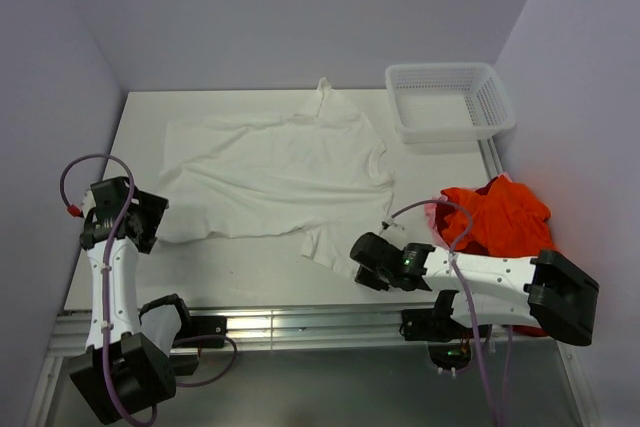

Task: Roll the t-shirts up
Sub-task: Flatten the tshirt, then fold the tshirt

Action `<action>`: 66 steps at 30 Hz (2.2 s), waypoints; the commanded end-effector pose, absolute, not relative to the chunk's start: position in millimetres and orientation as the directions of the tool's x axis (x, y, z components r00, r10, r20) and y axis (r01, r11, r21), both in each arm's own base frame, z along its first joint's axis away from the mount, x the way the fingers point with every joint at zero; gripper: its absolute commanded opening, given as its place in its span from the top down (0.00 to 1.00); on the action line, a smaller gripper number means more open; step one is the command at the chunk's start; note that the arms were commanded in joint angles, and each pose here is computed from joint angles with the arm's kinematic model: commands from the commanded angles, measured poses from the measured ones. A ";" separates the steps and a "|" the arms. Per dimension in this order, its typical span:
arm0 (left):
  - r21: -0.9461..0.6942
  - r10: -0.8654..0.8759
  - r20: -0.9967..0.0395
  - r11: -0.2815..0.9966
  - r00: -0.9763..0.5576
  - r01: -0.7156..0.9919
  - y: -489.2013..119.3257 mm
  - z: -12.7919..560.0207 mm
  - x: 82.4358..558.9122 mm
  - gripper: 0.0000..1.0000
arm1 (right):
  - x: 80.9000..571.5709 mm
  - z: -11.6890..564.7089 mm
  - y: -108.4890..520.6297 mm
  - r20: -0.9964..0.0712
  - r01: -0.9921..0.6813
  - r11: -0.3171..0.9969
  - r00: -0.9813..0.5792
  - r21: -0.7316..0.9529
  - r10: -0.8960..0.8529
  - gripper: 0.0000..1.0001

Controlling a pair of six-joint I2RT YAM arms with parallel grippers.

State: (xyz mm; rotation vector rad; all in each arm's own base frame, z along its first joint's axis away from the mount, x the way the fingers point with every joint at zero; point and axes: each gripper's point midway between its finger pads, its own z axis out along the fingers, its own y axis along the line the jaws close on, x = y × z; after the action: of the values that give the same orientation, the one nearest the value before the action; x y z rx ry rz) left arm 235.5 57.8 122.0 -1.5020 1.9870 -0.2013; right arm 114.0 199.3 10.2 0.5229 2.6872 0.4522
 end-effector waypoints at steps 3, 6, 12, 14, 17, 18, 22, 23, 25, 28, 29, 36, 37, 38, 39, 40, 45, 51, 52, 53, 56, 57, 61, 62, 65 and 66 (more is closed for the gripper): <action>-0.437 -0.916 -0.389 0.279 -0.100 -0.855 65.4 118.3 226.0 0.18 | 133.8 36.9 181.1 -0.416 0.304 0.887 -0.797 0.349 0.437 1.00; -0.433 -0.918 -0.383 0.275 -0.101 -0.858 65.1 118.3 226.1 0.19 | 146.9 53.2 182.8 -0.461 0.283 0.886 -0.772 0.367 0.438 1.00; -0.403 -0.931 -0.354 0.233 -0.084 -0.885 64.1 114.0 220.2 0.19 | 166.5 63.5 193.2 -0.497 0.244 0.891 -0.759 0.383 0.421 1.00; -0.401 -0.934 -0.350 0.222 -0.075 -0.889 64.9 111.2 221.5 0.19 | 168.6 60.9 195.7 -0.496 0.234 0.893 -0.764 0.385 0.414 1.00; -0.385 -0.935 -0.348 0.209 -0.068 -0.899 67.9 103.6 224.0 0.25 | 171.0 59.2 202.2 -0.491 0.213 0.888 -0.769 0.407 0.409 1.00; -0.379 -0.936 -0.345 0.206 -0.069 -0.902 68.9 100.2 226.8 0.25 | 173.2 60.9 203.2 -0.498 0.208 0.888 -0.765 0.410 0.408 1.00; -0.386 -0.944 -0.328 0.179 -0.046 -0.905 70.2 87.7 234.5 0.34 | 180.3 72.6 209.3 -0.522 0.178 0.888 -0.753 0.423 0.400 1.00; -0.391 -0.948 -0.316 0.166 -0.038 -0.905 69.8 84.3 236.8 0.37 | 181.6 74.7 209.8 -0.526 0.175 0.888 -0.751 0.424 0.399 1.00; -0.403 -0.947 -0.320 0.162 -0.027 -0.901 72.3 81.7 243.1 0.45 | 183.5 79.5 211.5 -0.534 0.164 0.889 -0.748 0.427 0.395 1.00; -0.367 -0.943 -0.331 0.151 -0.023 -0.918 77.8 74.2 242.3 0.44 | 182.0 79.6 213.5 -0.528 0.151 0.888 -0.756 0.435 0.387 1.00; -0.348 -0.943 -0.331 0.150 -0.029 -0.926 78.2 69.8 240.6 0.44 | 182.2 79.4 213.6 -0.527 0.151 0.886 -0.755 0.438 0.389 1.00; -0.308 -0.941 -0.337 0.135 -0.025 -0.942 82.2 53.4 236.5 0.41 | 180.5 70.1 209.9 -0.517 0.152 0.887 -0.765 0.435 0.384 1.00; -0.301 -0.936 -0.351 0.132 -0.019 -0.945 85.1 52.1 235.9 0.41 | 180.6 69.8 210.0 -0.515 0.152 0.887 -0.766 0.437 0.385 1.00; -0.297 -0.932 -0.362 0.129 -0.013 -0.946 87.9 50.5 236.5 0.41 | 180.8 68.8 209.2 -0.514 0.154 0.887 -0.766 0.435 0.385 1.00; -0.290 -0.930 -0.369 0.122 -0.007 -0.949 89.9 48.5 235.7 0.42 | 180.5 68.2 208.8 -0.514 0.155 0.887 -0.766 0.436 0.386 1.00; -0.285 -0.926 -0.377 0.117 -0.001 -0.951 92.0 47.0 235.2 0.45 | 180.9 67.8 208.3 -0.513 0.156 0.886 -0.766 0.436 0.387 1.00; -0.295 -0.900 -0.433 0.089 0.050 -0.951 105.8 48.0 238.7 0.54 | 179.6 66.7 205.2 -0.512 0.157 0.889 -0.768 0.429 0.383 1.00; -0.297 -0.896 -0.439 0.081 0.061 -0.952 109.6 41.7 243.1 0.88 | 178.3 69.7 198.1 -0.519 0.169 0.890 -0.760 0.423 0.391 1.00; -0.300 -0.901 -0.430 0.080 0.060 -0.951 108.5 40.3 244.6 1.00 | 178.0 71.0 197.6 -0.519 0.169 0.889 -0.759 0.426 0.393 1.00; -0.297 -0.906 -0.421 0.088 0.047 -0.951 106.4 37.4 246.0 1.00 | 177.6 71.9 197.0 -0.519 0.169 0.888 -0.758 0.427 0.394 1.00; -0.294 -0.921 -0.389 0.095 0.028 -0.951 99.9 31.2 246.7 1.00 | 175.6 75.6 192.6 -0.520 0.176 0.886 -0.754 0.428 0.401 1.00; -0.289 -0.923 -0.385 0.098 0.022 -0.952 98.5 28.6 245.1 1.00 | 174.4 79.2 189.6 -0.522 0.180 0.885 -0.751 0.429 0.405 1.00; -0.276 -0.930 -0.367 0.109 -0.001 -0.955 93.5 22.7 240.7 1.00 | 173.4 91.3 177.6 -0.547 0.187 0.888 -0.729 0.420 0.413 1.00; -0.271 -0.932 -0.363 0.111 -0.005 -0.956 92.6 21.9 239.7 1.00 | 173.1 94.4 174.5 -0.553 0.190 0.889 -0.723 0.417 0.414 1.00; -0.277 -0.938 -0.347 0.124 -0.022 -0.953 88.8 22.6 240.3 1.00 | 170.1 106.7 160.7 -0.568 0.210 0.890 -0.705 0.405 0.425 1.00; -0.280 -0.939 -0.342 0.128 -0.026 -0.951 87.5 23.5 240.8 0.99 | 167.7 109.9 155.6 -0.571 0.214 0.892 -0.702 0.399 0.424 1.00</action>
State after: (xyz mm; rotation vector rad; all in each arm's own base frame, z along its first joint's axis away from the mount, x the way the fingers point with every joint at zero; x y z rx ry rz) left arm 238.5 91.8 22.3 -1.8407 1.9482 0.0798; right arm 163.8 174.6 87.8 0.4142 2.4212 0.4561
